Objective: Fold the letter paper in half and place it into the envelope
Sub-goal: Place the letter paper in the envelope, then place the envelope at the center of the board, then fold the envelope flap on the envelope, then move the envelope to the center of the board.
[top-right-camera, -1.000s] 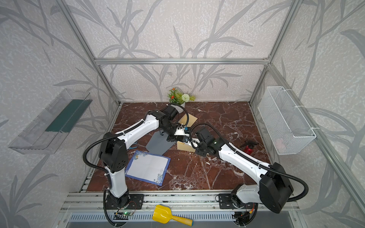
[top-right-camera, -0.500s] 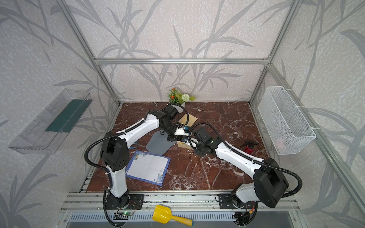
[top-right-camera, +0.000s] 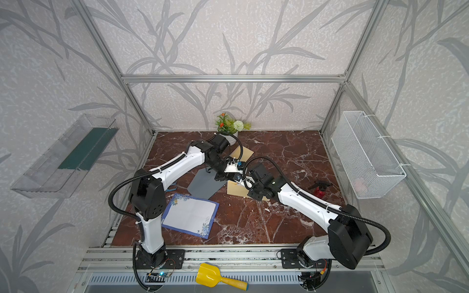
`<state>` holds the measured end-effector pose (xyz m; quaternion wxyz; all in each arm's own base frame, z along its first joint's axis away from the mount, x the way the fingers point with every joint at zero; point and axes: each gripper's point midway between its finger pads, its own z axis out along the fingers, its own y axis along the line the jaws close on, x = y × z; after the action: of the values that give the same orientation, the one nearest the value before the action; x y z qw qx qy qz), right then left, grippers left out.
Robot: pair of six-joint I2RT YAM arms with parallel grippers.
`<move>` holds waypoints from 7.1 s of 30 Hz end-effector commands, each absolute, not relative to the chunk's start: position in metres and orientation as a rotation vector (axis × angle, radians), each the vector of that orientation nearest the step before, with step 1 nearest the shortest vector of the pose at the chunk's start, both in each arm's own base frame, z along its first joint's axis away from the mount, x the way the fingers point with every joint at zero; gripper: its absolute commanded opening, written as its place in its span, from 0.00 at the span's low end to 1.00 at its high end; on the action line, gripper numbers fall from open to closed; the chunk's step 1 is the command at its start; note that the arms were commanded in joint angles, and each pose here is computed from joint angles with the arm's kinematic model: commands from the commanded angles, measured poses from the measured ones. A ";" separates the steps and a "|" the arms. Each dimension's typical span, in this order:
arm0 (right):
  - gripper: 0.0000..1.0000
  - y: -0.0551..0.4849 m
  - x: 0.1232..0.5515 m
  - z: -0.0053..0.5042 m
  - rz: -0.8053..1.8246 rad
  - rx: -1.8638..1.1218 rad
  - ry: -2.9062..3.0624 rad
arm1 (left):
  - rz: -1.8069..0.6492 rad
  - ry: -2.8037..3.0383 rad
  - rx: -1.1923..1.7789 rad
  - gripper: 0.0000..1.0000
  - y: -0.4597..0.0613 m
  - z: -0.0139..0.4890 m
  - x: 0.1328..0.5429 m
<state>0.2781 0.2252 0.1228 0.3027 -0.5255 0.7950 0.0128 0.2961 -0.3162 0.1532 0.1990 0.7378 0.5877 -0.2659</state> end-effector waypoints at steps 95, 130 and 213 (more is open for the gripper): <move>0.09 0.180 0.329 0.012 0.414 0.081 2.721 | -0.790 2.478 0.218 0.22 -0.325 0.052 0.322; 0.07 0.186 0.322 -0.012 0.449 0.075 2.782 | -0.668 2.649 0.299 0.10 -0.355 0.036 0.354; 0.72 0.165 0.493 0.169 0.770 0.124 2.326 | -0.632 2.423 -0.312 0.67 -0.131 0.079 0.227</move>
<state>0.5088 0.1327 0.1115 0.2891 0.1259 0.9162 0.2473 0.2330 -0.1293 0.0798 0.3114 -0.1029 0.9188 -0.2195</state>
